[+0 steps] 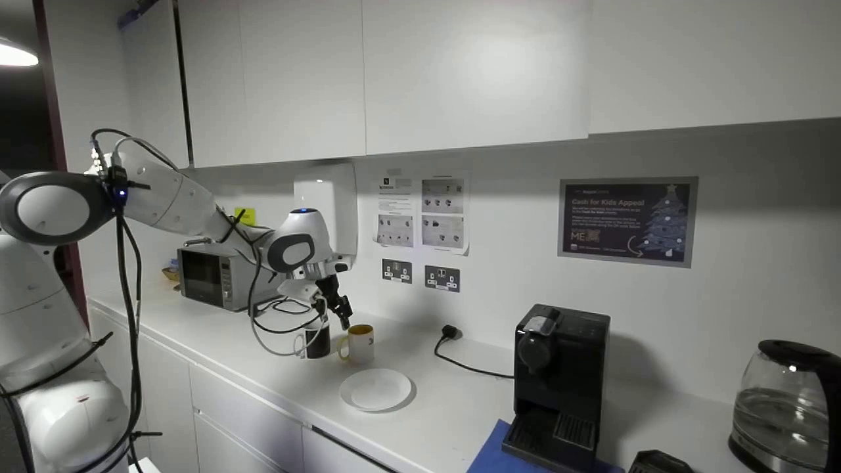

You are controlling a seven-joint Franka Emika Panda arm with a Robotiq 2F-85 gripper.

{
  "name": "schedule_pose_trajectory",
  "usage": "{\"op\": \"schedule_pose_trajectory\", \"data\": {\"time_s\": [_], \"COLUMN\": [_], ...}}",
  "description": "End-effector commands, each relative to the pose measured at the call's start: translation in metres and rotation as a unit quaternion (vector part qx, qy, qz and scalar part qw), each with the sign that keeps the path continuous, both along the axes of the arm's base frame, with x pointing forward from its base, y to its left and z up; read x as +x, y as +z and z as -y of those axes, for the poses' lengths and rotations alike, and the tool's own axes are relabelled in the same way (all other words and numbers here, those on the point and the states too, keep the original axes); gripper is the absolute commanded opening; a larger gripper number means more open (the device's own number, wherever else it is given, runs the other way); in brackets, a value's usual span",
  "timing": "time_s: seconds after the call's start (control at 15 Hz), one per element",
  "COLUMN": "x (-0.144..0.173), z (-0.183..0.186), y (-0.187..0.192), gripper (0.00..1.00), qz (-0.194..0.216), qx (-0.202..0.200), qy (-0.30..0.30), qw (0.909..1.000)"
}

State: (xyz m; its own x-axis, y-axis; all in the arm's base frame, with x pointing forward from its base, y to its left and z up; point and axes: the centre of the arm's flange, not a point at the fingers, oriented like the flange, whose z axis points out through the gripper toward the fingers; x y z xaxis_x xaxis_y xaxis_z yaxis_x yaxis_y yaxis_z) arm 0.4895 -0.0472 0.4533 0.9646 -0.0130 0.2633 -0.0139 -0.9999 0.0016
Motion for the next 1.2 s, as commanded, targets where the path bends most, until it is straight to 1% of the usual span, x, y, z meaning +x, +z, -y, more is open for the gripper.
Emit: {"op": "schedule_pose_trajectory", "data": {"time_s": [0.0, 0.2, 0.33, 0.6, 1.13], "x": [0.029, 0.036, 0.037, 0.039, 0.056], "z": [-0.009, -0.022, -0.030, -0.042, -0.038], "y": [-0.005, -0.014, -0.019, -0.027, -0.042], "gripper": [1.00, 1.00, 1.00, 1.00, 1.00], "qz": [0.022, 0.027, 0.022, 0.020, 0.029], "qx": [-0.002, 0.007, 0.016, 0.021, 0.033], "qy": [-0.008, -0.031, -0.049, -0.068, -0.118], "qw": [0.9997, 0.9991, 0.9984, 0.9973, 0.9921]}}
